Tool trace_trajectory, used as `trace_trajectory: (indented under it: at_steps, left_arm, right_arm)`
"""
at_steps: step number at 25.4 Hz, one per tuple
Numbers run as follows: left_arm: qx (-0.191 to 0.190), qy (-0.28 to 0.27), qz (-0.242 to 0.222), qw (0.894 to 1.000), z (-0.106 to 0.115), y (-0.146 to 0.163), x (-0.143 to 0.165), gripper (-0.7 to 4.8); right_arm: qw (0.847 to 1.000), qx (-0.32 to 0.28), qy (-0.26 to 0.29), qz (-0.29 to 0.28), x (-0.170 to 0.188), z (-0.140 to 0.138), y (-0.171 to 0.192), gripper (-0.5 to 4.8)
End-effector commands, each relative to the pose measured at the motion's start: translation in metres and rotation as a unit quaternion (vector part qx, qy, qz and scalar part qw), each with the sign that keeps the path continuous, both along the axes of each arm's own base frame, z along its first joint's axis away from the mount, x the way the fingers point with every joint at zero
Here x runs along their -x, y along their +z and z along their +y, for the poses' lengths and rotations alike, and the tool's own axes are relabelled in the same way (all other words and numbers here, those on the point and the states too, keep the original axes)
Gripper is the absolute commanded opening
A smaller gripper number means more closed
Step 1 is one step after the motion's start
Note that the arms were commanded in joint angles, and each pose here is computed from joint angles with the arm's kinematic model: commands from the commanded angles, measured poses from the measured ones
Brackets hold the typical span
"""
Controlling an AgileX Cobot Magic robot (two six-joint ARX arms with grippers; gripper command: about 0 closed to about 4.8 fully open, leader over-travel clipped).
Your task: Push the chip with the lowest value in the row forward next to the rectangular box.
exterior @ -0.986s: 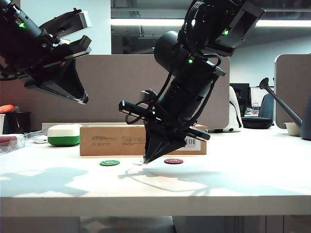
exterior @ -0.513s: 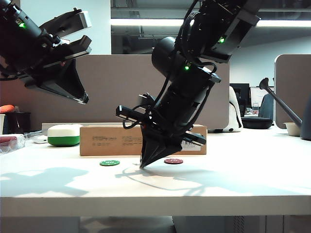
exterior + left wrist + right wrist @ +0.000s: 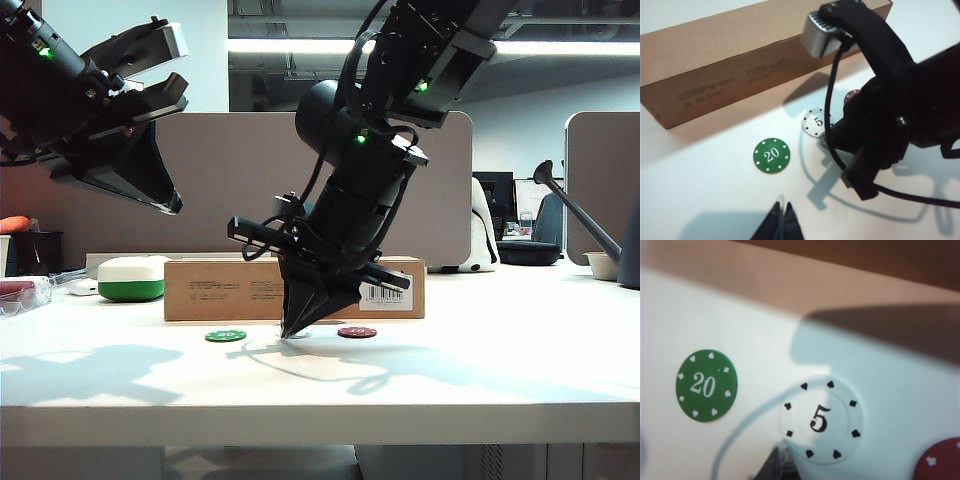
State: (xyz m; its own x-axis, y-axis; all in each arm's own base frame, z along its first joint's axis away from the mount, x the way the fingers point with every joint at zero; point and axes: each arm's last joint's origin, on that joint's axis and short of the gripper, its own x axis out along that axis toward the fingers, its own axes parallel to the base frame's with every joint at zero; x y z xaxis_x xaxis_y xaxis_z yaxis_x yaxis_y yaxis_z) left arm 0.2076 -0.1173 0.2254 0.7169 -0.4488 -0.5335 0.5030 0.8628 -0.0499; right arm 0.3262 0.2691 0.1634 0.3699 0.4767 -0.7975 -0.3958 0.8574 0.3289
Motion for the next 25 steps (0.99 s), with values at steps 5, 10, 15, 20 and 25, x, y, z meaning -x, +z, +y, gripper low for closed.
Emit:
trace_trajectory:
  at_steps: [5, 10, 15, 20, 25]
  left_arm:
    - [0.004, -0.001, -0.004, 1.0, -0.001, 0.002, 0.0, -0.05]
    - [0.004, -0.001, -0.004, 1.0, -0.001, 0.002, 0.0, -0.05]
    - [0.004, -0.001, -0.004, 1.0, -0.001, 0.002, 0.0, -0.05]
    - [0.004, -0.001, -0.004, 1.0, -0.001, 0.002, 0.0, -0.05]
    - [0.004, -0.001, -0.004, 1.0, -0.001, 0.002, 0.0, -0.05]
  right_arm:
    - [0.999, 0.032, -0.016, 0.002, 0.001, -0.002, 0.003, -0.06]
    - [0.999, 0.04, -0.019, 0.005, 0.001, -0.003, 0.002, -0.06]
    - [0.999, 0.044, -0.027, -0.006, 0.0, -0.003, 0.003, -0.06]
    - [0.999, 0.044, -0.029, -0.009, -0.002, -0.001, -0.003, -0.06]
    - [0.999, 0.043, -0.025, -0.005, -0.002, 0.001, -0.008, -0.06]
